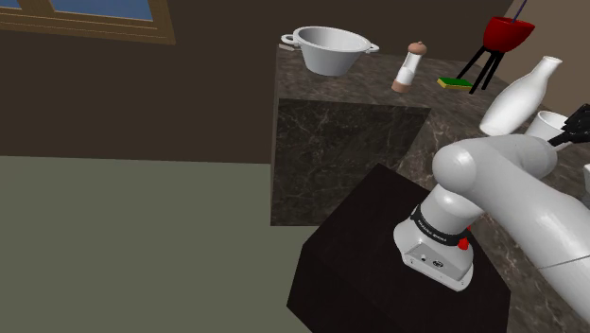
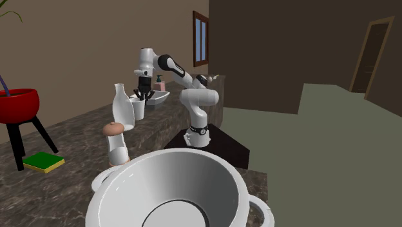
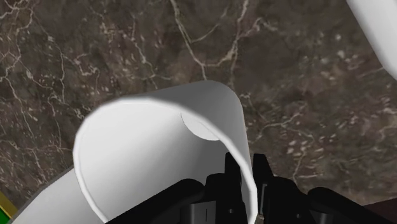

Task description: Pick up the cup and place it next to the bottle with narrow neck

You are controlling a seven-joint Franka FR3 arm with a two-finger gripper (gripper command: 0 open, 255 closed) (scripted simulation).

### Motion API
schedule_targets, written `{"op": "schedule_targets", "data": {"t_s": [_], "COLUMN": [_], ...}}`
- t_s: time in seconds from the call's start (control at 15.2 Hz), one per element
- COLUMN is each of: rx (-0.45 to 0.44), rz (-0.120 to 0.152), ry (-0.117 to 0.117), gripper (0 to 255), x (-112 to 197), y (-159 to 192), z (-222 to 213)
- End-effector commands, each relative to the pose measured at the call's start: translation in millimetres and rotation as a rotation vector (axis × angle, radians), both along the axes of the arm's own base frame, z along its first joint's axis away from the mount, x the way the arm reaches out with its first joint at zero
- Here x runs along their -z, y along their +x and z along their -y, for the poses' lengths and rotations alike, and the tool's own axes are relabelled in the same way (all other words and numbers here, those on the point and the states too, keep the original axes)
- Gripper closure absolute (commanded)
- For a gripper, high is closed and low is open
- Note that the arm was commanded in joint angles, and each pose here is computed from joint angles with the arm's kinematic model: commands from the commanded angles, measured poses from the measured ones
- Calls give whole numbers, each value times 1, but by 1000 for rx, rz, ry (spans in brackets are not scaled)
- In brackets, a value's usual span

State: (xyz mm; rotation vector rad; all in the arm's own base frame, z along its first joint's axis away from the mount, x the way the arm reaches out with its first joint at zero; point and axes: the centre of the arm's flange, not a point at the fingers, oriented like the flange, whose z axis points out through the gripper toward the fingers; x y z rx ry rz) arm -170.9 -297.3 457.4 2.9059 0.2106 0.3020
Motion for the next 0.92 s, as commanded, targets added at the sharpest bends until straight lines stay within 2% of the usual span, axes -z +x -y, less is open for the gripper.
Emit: {"op": "schedule_targets", "data": {"t_s": [0.0,0.2,0.26,0.59,0.86], "rx": [0,0,0,0,0], "rz": [0,0,0,0,0], "ry": [0,0,0,0,0], "gripper": [255,255,0,0,0], "x": [0,0,0,0,-47], "y": [0,0,0,0,-11], "z": [0,0,0,0,-10]}}
